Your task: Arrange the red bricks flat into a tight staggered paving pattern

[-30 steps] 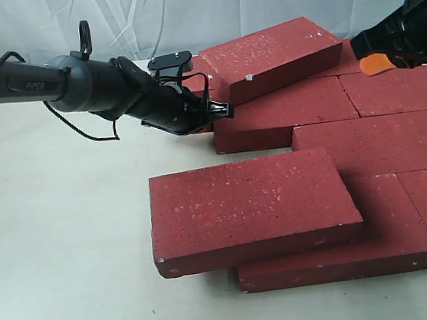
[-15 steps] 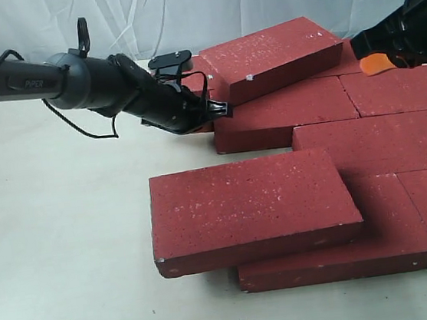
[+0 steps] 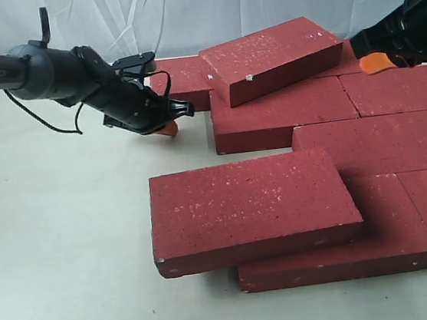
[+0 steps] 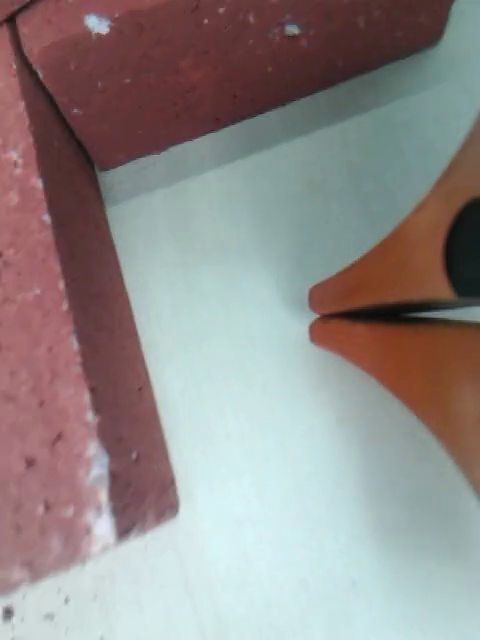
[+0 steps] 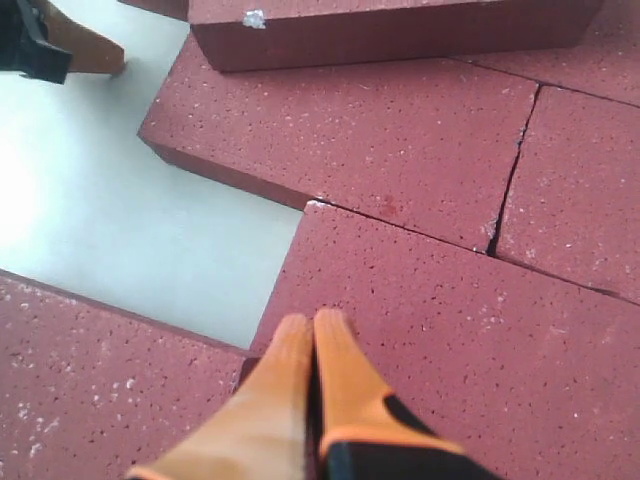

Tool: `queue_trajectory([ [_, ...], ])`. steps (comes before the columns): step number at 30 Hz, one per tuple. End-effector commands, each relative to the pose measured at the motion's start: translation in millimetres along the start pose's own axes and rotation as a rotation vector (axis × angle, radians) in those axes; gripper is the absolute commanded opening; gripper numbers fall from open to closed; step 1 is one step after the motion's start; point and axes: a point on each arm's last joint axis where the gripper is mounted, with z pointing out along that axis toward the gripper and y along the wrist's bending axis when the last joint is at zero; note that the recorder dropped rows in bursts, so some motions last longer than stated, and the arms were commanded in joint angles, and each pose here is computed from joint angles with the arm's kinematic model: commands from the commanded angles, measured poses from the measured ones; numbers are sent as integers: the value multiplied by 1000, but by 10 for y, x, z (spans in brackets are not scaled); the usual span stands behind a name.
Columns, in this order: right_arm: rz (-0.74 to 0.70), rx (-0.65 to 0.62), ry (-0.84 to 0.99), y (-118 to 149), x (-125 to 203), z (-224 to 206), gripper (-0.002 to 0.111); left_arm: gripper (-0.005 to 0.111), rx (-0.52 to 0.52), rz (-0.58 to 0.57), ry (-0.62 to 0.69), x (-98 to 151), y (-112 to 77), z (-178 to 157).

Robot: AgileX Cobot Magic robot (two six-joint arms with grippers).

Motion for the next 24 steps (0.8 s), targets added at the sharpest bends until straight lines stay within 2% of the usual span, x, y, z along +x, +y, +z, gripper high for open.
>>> queue_trajectory([
  [1, 17, -2, 22, -51, 7, 122, -1, 0, -21, 76, 16, -163, 47, -484],
  [4, 16, 2, 71, -103, 35, 265, -1, 0, -65, 159, 45, -181, 2, -884],
  [8, -35, 47, 159, -204, 104, 432, -1, 0, -174, 198, 76, -9, -32, -1358],
  [13, -29, 31, 207, -202, 146, 467, -1, 0, -173, 194, 210, 469, -118, -1813],
  [16, 11, -15, 233, -161, 180, 478, -1, 0, -166, 179, 309, 793, -114, -1927],
  [20, -19, -45, 285, -6, 330, 583, -1, 0, -151, 145, 332, 1076, -98, -1953],
  [24, -86, 58, 320, 99, 497, 716, -1, 0, -97, 166, 367, 1343, -137, -1841],
])
